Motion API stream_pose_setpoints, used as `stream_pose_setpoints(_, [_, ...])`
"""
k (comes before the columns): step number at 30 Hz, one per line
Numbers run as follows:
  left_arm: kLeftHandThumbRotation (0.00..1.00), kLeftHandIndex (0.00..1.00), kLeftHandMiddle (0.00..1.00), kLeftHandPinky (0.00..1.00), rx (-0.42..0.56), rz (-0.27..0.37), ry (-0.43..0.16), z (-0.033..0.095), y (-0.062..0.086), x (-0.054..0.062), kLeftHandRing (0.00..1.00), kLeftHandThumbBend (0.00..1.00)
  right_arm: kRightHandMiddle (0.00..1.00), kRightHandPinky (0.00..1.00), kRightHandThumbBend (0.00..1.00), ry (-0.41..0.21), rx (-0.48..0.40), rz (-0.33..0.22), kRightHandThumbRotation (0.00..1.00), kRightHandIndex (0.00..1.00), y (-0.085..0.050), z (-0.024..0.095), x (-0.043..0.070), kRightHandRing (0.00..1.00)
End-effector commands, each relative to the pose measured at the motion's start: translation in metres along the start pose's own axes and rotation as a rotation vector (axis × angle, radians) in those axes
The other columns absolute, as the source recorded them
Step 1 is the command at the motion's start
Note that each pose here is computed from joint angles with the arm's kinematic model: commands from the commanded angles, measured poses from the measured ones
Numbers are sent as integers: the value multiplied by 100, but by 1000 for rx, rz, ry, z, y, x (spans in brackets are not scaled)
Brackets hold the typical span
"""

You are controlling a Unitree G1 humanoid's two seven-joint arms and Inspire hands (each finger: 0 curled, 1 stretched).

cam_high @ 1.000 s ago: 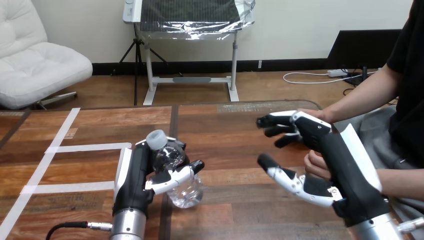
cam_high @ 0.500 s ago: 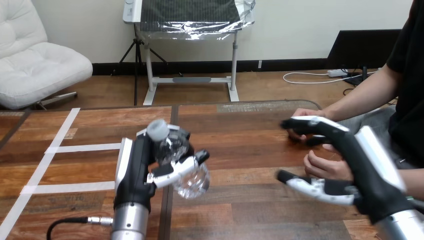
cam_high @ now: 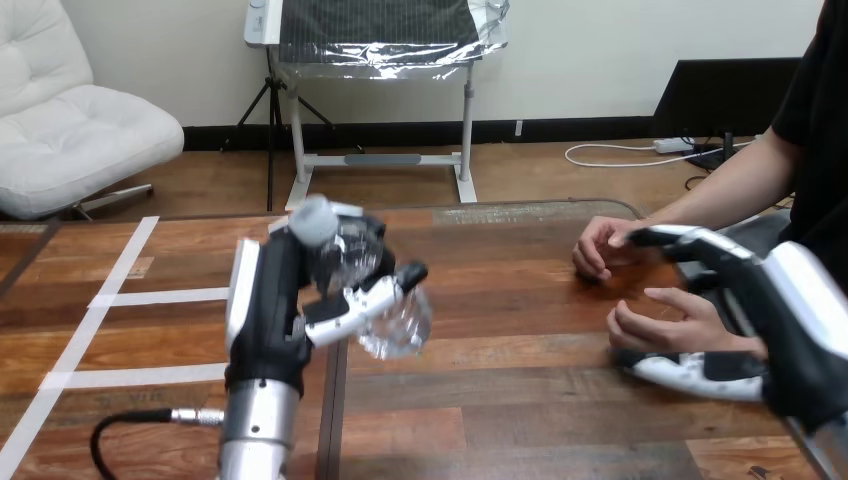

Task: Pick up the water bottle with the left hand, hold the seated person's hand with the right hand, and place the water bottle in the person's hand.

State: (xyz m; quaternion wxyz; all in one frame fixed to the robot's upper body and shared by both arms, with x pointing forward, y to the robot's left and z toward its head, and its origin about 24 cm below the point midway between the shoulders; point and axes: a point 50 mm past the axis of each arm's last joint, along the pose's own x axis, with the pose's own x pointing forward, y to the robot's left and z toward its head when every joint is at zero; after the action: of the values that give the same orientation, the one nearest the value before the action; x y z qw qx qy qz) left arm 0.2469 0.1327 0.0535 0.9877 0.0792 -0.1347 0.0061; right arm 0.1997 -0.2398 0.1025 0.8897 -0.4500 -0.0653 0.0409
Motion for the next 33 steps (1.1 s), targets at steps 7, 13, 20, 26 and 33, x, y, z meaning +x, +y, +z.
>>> stream_pose_setpoints(7, [0,49,46,37,-36,12,-174,33,0,17,42,64,88,74,80,-7,-216,-29,2,82,-34,14,13,86])
stream_pose_setpoints(13, [0,49,46,37,-43,9,-172,34,0,17,42,64,88,77,82,29,-292,-13,3,82,-39,11,15,88])
stream_pose_setpoints(20, [0,49,46,37,-41,5,-171,34,0,17,42,64,88,82,87,80,-373,7,4,82,-44,7,17,89])
stream_pose_setpoints(26, [0,49,46,37,-38,1,-173,34,0,16,42,63,89,81,89,118,-409,40,3,81,-47,5,20,90])
stream_pose_setpoints(33, [0,49,46,37,-31,-2,-175,33,0,16,42,62,89,81,89,170,-465,108,1,82,-49,3,24,91])
